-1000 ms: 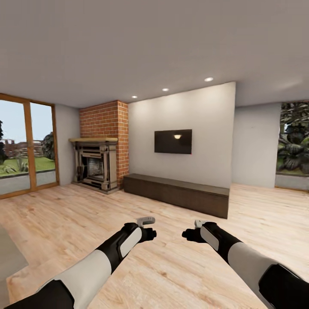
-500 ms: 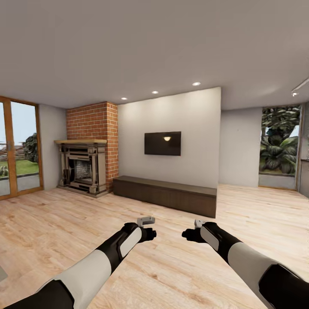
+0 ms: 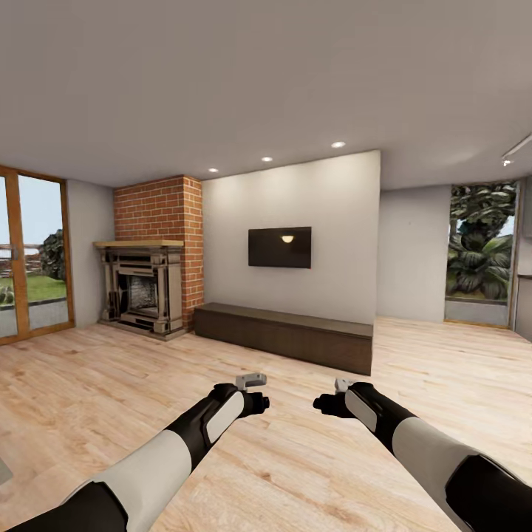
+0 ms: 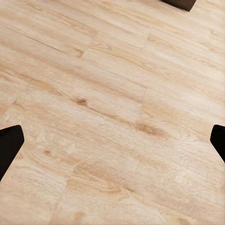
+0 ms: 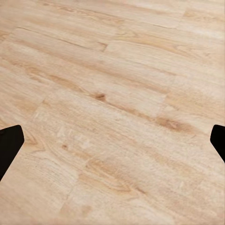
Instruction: Place each of the two pumpkins and all three candles from the living room inside a cabinet in the living room (use any cabinet), then make sure every cabinet is closed, and position the cauldron so it is next to a table in the living room.
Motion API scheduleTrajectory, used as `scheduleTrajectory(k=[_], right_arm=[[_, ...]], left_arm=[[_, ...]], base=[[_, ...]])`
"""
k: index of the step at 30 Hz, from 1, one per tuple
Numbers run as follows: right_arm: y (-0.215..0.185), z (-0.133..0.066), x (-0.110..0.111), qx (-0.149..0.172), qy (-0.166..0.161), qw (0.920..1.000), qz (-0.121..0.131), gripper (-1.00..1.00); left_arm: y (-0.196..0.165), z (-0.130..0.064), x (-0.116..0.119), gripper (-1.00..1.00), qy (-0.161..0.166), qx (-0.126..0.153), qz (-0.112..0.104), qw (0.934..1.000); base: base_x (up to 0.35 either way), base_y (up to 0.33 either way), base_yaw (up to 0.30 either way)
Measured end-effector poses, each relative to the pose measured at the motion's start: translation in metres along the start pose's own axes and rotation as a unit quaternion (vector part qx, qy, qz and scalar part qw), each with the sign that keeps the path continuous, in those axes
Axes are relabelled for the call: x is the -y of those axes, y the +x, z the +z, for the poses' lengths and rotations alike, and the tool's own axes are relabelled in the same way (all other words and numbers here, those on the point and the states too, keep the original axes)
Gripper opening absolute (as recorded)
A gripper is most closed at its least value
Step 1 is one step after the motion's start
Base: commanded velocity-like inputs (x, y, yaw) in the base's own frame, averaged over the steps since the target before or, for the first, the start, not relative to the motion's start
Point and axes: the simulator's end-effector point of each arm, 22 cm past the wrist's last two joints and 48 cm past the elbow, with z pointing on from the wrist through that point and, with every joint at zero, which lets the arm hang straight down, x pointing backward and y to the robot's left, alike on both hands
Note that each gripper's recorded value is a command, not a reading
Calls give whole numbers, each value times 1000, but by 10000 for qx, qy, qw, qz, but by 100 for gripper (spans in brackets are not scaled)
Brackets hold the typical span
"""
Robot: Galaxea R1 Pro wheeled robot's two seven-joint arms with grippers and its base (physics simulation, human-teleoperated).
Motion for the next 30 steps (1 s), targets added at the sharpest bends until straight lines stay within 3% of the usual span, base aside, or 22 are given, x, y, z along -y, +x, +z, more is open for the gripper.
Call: scheduleTrajectory(k=[26, 30], right_arm=[[-8, -9, -1, 84, -50, 10000, -2, 100], [-4, -12, -3, -134, -93, 9999, -6, 100]], left_arm=[[-8, -8, 2, 100, 4, 98, 22, 9999], [-13, -11, 3, 100, 4, 99, 17, 9999]], base=[[22, 0, -172], [1, 0, -111]])
